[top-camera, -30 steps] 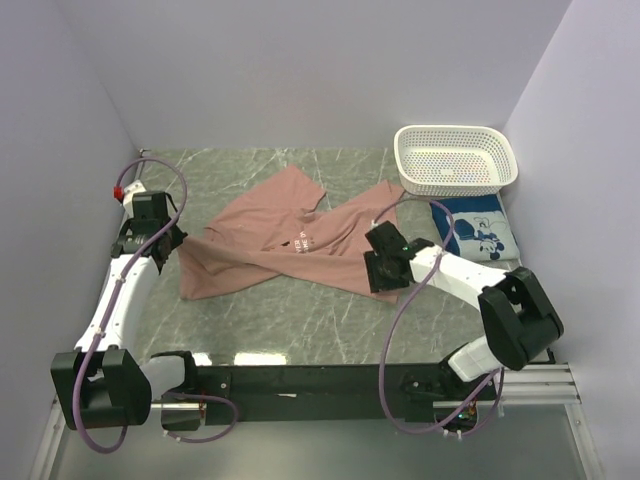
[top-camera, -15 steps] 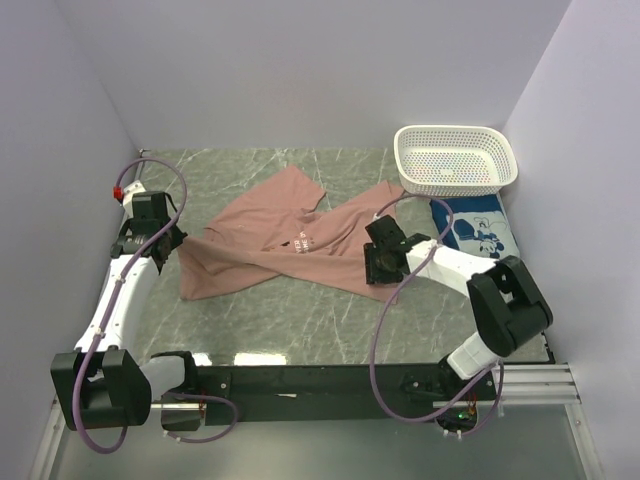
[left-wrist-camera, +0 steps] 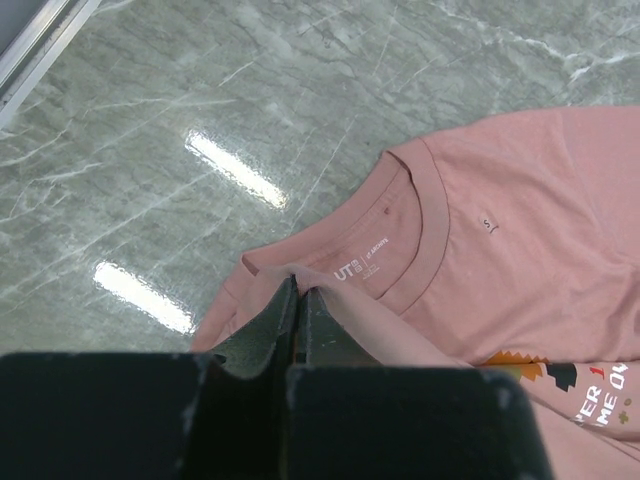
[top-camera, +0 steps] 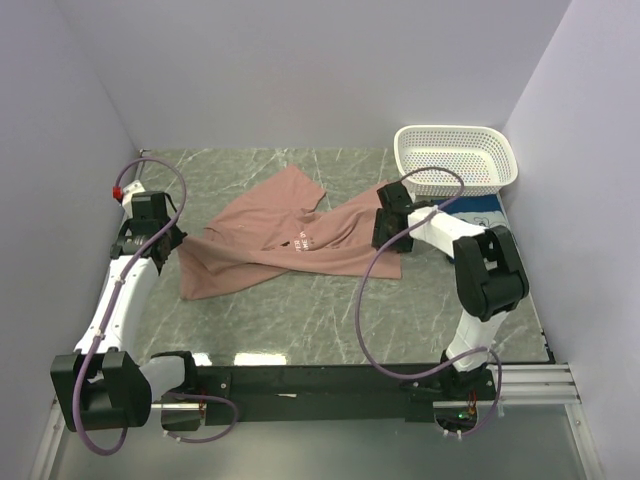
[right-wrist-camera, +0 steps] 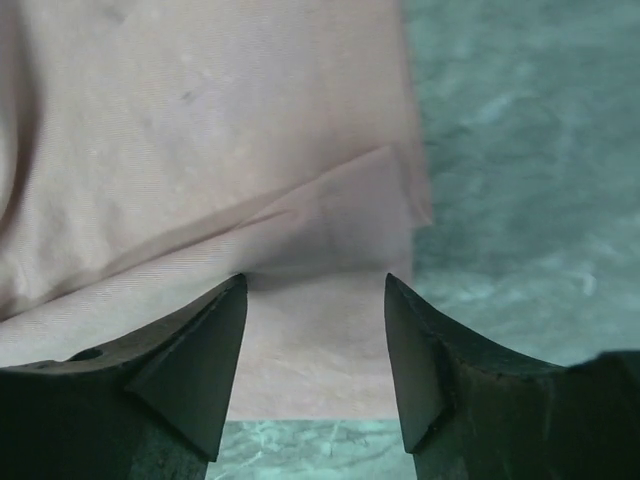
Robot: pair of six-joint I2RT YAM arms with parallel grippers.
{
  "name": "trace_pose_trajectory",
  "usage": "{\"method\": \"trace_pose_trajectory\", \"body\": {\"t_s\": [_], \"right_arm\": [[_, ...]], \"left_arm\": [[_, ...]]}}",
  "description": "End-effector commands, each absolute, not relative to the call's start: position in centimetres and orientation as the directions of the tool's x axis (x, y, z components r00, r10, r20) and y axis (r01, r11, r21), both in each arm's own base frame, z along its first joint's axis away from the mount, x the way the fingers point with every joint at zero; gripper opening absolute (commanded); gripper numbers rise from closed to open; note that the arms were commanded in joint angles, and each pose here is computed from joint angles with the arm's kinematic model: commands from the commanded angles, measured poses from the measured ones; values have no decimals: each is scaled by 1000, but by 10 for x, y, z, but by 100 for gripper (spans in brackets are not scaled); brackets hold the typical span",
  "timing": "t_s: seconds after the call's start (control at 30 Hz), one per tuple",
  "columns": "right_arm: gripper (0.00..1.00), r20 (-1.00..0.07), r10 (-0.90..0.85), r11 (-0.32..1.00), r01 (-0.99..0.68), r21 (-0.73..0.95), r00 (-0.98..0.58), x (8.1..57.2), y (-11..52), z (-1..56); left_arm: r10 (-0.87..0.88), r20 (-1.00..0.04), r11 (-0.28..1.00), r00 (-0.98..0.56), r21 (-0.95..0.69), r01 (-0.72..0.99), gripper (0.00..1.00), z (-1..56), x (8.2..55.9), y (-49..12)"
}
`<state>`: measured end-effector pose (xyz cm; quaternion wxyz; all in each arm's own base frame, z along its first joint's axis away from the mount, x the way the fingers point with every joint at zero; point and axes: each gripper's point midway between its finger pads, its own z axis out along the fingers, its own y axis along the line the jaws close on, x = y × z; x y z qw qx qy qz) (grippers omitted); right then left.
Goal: Fold and stack the t-shirts
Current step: Flatten the tshirt out
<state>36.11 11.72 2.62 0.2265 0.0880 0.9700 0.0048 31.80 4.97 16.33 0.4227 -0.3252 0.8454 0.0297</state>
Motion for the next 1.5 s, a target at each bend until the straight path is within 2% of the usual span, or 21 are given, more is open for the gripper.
{"method": "trace_pose_trajectory", "body": {"t_s": [0.0,0.27,0.53,0.93,1.13,1.17,1.23,1.27,1.33,1.37,1.47], "right_arm": [[66,-474,241,966,258,30,-847,354,104,56],[71,-422,425,898,431,85,-801,302,94,39],[71,-418,526,844,513,155,-740,302,106,28],[62,-376,495,859,507,73,-783,286,113,0],[49,-356,486,864,501,56,-798,281,118,-6],[39,-354,486,864,500,58,-799,279,117,-8],[30,-352,486,865,498,63,-800,278,118,-9],[21,-350,483,867,495,63,-803,277,118,-9],[13,-356,478,869,491,60,-803,279,117,-7],[5,-367,476,871,487,69,-799,282,118,-2],[0,-412,456,882,463,89,-789,296,119,21]], "left_arm": [[-517,-764,792,-385,-257,-554,1,179,322,51],[-521,-764,794,-380,-271,-544,1,181,322,49],[-524,-765,795,-375,-282,-537,1,183,321,47],[-527,-768,795,-364,-293,-531,1,186,320,46],[-526,-765,795,-372,-285,-536,1,184,319,47],[-526,-766,795,-371,-286,-535,1,184,319,47],[-526,-768,792,-365,-286,-539,1,185,319,48],[-527,-767,791,-367,-285,-541,1,184,318,48],[-528,-766,789,-366,-284,-545,1,183,318,48],[-529,-765,787,-366,-281,-550,1,182,318,49],[-531,-765,775,-365,-263,-575,1,180,320,54]]}}
